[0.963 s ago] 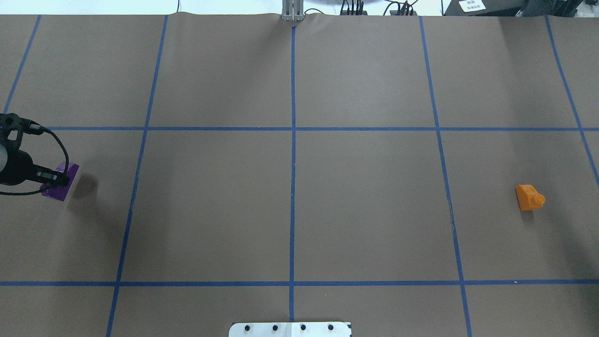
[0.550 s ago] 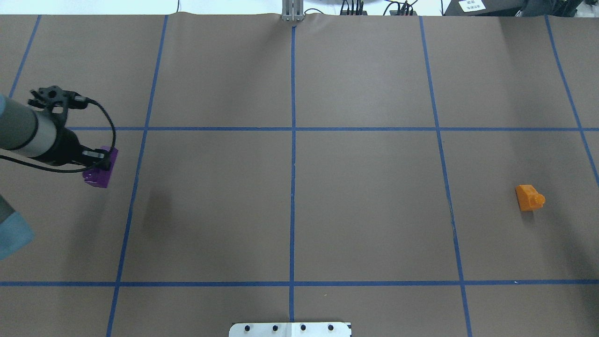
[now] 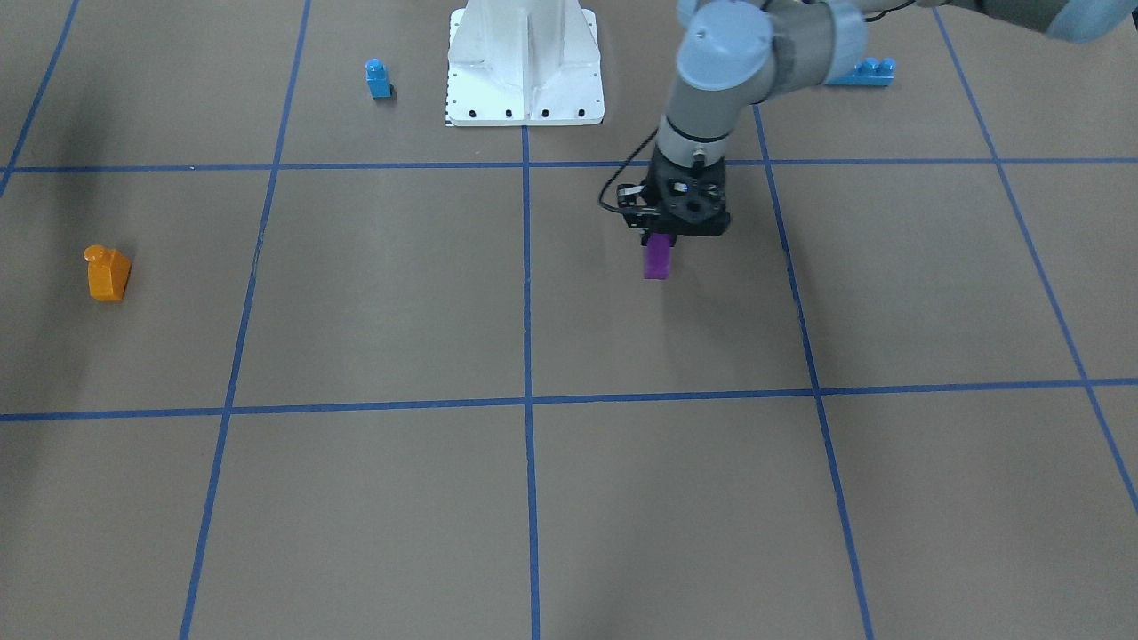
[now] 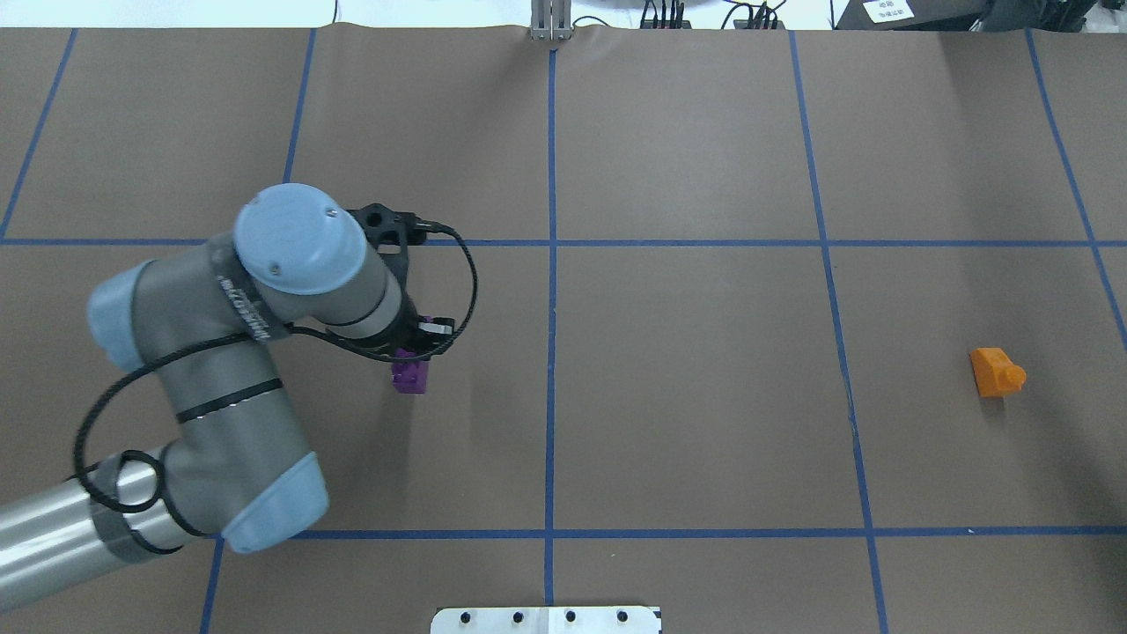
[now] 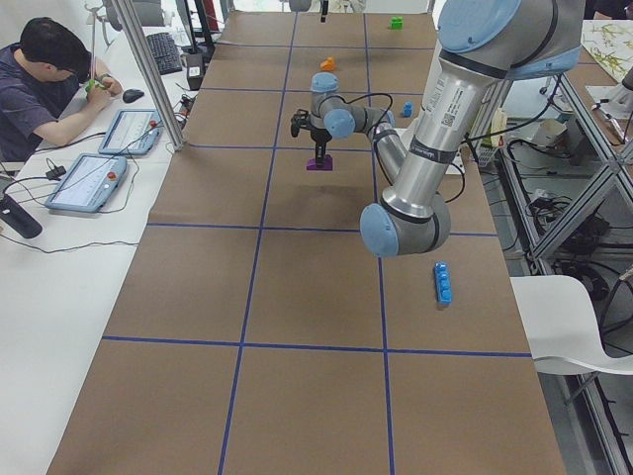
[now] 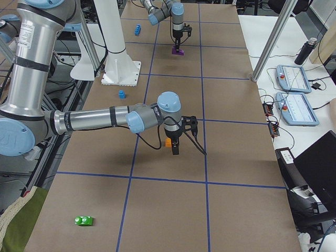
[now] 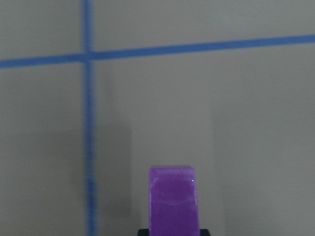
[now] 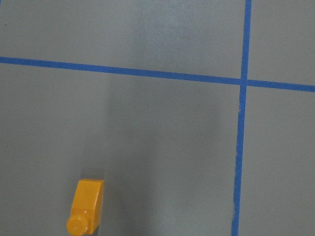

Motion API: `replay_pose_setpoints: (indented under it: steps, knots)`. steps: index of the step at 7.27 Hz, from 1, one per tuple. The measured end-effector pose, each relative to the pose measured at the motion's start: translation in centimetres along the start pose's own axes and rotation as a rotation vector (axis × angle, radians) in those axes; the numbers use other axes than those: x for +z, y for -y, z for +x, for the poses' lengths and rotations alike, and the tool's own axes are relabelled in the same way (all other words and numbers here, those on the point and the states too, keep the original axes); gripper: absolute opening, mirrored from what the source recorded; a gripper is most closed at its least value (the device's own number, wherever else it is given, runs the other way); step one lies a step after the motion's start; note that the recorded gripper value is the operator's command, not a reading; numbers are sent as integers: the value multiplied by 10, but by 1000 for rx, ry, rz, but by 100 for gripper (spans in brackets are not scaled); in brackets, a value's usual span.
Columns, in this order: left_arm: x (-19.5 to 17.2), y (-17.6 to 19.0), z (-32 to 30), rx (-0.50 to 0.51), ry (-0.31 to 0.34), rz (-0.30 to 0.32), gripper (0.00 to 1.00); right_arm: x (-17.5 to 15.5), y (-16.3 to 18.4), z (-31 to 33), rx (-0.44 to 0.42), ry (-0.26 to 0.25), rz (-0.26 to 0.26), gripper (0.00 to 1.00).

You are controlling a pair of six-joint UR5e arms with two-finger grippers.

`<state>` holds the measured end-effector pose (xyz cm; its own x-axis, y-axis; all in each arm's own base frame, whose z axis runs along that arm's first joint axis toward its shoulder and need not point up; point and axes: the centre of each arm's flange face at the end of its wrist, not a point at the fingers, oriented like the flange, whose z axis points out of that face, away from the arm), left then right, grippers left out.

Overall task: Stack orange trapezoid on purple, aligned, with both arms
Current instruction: 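Carry the purple block with the left gripper toward the table center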

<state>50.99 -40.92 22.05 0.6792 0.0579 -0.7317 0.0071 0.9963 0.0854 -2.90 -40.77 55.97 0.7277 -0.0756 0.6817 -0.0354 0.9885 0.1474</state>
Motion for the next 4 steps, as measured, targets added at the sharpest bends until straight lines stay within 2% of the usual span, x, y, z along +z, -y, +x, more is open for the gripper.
replay_pose_setpoints:
  steps: [2, 4]
  knots:
    - [20, 7, 74, 4, 17, 4, 0, 0, 0, 0, 0, 0, 0, 100]
    - [39, 16, 107, 8, 10, 5, 0, 0, 0, 0, 1, 0, -1, 100]
